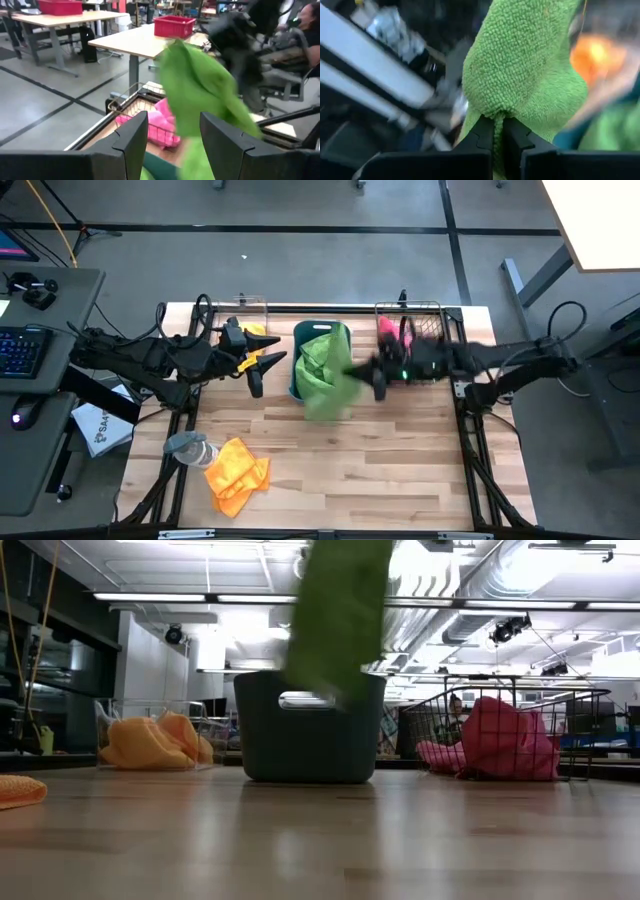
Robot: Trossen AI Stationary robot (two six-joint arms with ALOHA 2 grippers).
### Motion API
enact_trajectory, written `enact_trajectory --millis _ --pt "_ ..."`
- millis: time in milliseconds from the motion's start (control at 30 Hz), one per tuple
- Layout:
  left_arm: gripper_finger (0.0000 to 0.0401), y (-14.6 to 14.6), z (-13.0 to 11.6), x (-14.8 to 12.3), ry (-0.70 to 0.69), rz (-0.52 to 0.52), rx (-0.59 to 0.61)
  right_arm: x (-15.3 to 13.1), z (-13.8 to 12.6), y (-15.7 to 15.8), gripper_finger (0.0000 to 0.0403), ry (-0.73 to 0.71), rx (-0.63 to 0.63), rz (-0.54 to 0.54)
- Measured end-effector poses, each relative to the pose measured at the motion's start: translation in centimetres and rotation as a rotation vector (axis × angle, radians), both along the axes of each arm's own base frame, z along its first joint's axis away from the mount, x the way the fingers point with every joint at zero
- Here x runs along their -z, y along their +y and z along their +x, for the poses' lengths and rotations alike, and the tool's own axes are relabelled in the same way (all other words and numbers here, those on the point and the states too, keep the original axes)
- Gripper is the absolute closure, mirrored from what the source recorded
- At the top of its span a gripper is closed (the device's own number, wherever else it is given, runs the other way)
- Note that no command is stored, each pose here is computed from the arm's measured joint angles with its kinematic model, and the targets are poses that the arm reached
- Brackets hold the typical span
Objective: Sort microfiber towel by color & place in baskets
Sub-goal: Put the green microfiber cloth into the blue bin
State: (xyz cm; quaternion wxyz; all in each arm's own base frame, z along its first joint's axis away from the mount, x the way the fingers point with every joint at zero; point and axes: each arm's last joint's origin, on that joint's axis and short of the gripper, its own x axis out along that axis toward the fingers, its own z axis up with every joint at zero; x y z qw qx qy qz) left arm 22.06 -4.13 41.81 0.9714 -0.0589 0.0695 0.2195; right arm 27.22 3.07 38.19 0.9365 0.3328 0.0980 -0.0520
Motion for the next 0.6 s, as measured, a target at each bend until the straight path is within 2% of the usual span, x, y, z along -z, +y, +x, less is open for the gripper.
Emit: enact_trajectory --millis 100,233,400,600 --pt "0.0233 -0.1 0.0 -0.3 -0.032 -0.002 0.004 -1.8 0.9 -2.5 0.0401 -0.100 0.062 -0.127" --pt "0.0233 -0.2 -0.2 -1.0 -0.086 -0.026 0.061 -1.4 2.3 -5.3 0.0402 -0.092 0.100 -0.181" --pt "0.0233 -0.4 -1.8 -2.6 -0.195 -0.029 0.149 2.0 5.6 -7.5 0.0402 -0.002 0.102 -0.166" --pt "0.0233 -0.1 -4.9 -4.4 -0.289 -0.023 0.172 7.9 9.6 -8.1 0.0402 0.173 0.051 -0.122"
